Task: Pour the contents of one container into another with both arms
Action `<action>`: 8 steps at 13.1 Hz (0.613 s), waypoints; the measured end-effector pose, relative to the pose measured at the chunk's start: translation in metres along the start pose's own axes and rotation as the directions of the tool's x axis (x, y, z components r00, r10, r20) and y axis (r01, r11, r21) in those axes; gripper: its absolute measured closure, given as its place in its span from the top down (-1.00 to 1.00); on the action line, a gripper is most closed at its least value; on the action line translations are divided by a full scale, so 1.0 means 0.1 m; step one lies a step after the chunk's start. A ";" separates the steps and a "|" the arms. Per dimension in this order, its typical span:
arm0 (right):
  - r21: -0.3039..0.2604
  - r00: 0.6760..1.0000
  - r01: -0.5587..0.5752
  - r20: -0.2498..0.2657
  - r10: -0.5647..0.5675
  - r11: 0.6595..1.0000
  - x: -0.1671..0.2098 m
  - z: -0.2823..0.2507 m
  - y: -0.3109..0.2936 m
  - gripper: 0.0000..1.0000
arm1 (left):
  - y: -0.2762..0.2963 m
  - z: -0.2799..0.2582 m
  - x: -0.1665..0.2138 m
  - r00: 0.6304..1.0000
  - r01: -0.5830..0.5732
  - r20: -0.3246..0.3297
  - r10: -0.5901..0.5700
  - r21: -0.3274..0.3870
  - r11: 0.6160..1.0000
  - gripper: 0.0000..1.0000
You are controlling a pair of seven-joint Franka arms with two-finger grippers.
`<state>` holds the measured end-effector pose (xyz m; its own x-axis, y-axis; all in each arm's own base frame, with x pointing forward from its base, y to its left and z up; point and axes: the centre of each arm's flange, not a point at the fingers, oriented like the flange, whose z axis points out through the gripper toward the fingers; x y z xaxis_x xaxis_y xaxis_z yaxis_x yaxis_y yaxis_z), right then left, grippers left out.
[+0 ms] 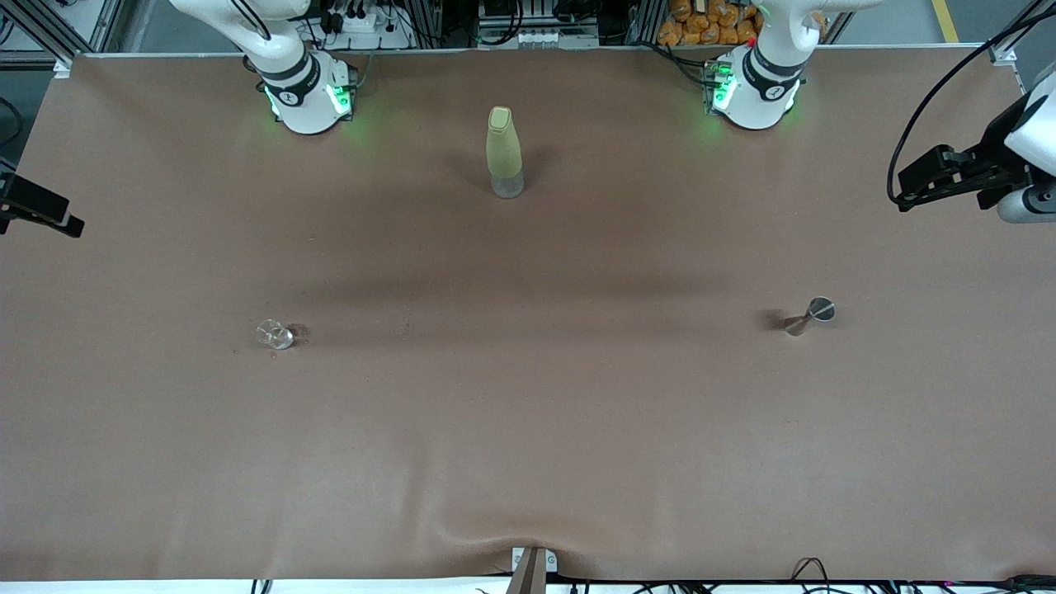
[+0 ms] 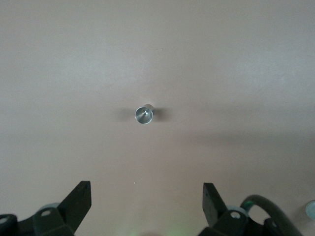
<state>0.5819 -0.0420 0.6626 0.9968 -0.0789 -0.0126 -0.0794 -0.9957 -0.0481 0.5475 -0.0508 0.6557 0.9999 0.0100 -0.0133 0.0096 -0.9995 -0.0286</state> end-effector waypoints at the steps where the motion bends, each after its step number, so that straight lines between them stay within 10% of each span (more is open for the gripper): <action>1: 0.000 1.000 0.000 -0.012 0.000 1.000 0.03 0.05 0.00 1.00 | 0.00 0.00 0.00 1.000 0.000 0.000 0.000 0.000 1.000 1.00; 8: 0.004 1.000 0.000 -0.030 0.000 1.000 -0.03 0.18 0.00 1.00 | -0.02 0.00 0.00 1.000 0.004 0.001 -0.004 0.000 1.000 1.00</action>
<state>0.5785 -0.0408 0.6447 0.9966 -0.0800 0.0177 -0.0790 -0.9955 -0.0518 0.5478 -0.0488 0.6555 0.9998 0.0137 -0.0137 0.0133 -0.9995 -0.0286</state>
